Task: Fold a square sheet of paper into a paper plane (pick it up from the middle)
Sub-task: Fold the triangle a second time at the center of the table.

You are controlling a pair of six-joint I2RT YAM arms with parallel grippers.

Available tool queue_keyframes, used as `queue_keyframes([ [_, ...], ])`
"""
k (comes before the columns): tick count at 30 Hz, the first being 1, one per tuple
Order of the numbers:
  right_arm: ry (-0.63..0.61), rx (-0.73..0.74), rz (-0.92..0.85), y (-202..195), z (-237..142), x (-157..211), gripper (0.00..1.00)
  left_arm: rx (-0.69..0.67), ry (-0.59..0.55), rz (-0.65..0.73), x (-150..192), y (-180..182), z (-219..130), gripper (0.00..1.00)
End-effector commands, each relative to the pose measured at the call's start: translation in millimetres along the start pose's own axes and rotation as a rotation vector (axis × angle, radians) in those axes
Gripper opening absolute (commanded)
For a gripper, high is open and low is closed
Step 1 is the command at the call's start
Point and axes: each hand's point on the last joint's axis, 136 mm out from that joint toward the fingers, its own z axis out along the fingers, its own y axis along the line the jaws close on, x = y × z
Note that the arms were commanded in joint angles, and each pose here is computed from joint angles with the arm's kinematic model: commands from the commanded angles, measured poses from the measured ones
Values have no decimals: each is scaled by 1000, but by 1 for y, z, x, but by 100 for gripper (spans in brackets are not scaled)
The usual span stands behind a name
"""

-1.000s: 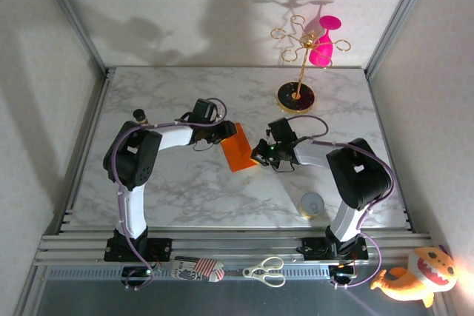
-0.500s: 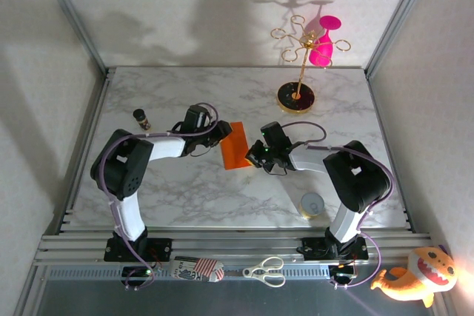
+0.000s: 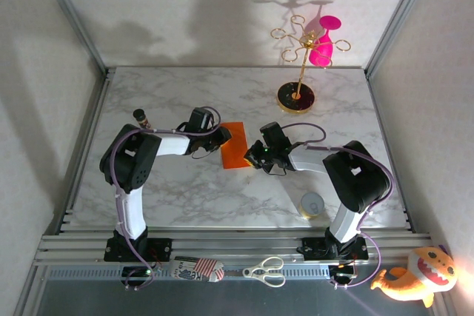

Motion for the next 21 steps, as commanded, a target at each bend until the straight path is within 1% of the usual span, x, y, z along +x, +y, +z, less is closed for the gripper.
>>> queue_keyframes([
  [1, 23, 37, 15, -11, 2, 6, 13, -49, 27, 28, 6, 9, 6, 24],
  [6, 30, 38, 8, -10, 1, 8, 11, -47, 35, 30, 7, 10, 8, 24],
  [15, 28, 47, 4, -13, -2, 8, 13, -47, 43, 41, 8, 10, 9, 23],
  [21, 25, 56, 2, -15, -3, 7, 12, -44, 45, 47, 8, 9, 8, 23],
])
